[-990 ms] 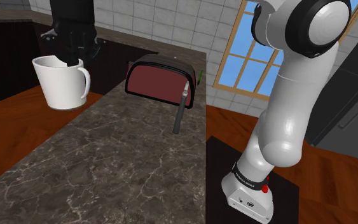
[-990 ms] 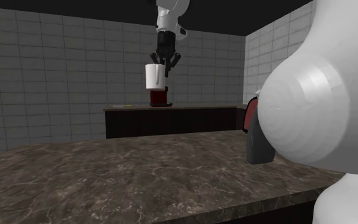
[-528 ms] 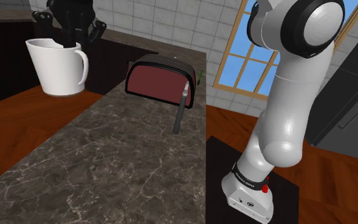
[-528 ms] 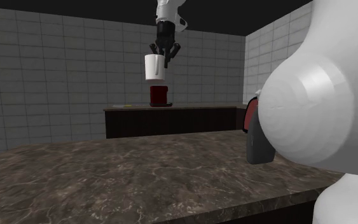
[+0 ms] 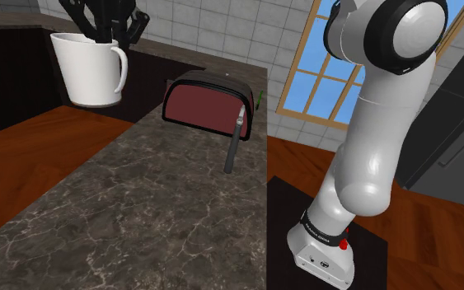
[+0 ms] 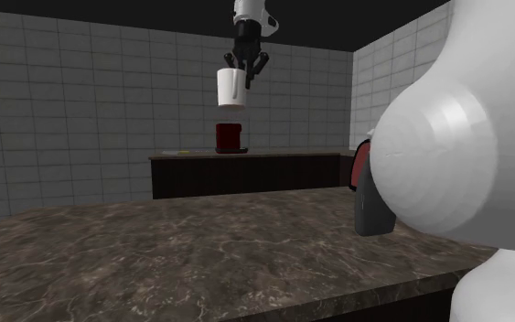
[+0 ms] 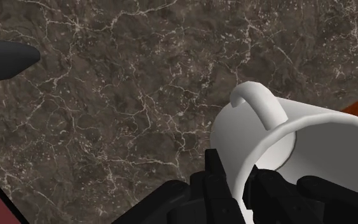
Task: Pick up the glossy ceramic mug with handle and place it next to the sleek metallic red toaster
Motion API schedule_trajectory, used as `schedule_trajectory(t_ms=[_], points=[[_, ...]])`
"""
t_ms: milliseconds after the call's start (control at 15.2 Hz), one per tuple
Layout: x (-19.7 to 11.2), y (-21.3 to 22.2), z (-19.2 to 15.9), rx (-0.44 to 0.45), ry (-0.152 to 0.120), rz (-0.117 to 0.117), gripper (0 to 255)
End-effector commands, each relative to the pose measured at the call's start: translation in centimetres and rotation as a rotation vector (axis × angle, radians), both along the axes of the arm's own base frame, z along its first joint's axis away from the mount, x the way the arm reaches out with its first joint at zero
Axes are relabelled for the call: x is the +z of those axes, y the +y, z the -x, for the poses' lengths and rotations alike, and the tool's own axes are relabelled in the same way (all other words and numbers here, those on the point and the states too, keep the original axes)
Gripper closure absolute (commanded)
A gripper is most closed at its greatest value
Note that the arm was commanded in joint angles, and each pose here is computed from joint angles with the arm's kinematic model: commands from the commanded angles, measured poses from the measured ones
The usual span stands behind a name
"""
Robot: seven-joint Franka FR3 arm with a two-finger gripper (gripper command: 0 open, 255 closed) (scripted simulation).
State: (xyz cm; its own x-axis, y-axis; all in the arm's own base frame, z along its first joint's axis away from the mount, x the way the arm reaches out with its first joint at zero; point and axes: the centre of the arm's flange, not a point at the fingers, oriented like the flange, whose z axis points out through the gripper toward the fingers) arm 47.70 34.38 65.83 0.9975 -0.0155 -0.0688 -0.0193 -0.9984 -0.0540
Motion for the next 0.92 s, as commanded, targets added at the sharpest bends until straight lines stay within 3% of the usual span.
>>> schedule_trajectory(t_ms=[0, 858], points=[[0.2, -2.6, -0.2, 0.001, 0.0, -0.001, 255], [0.2, -19.7, -1.6, 0.001, 0.0, -0.001, 255]])
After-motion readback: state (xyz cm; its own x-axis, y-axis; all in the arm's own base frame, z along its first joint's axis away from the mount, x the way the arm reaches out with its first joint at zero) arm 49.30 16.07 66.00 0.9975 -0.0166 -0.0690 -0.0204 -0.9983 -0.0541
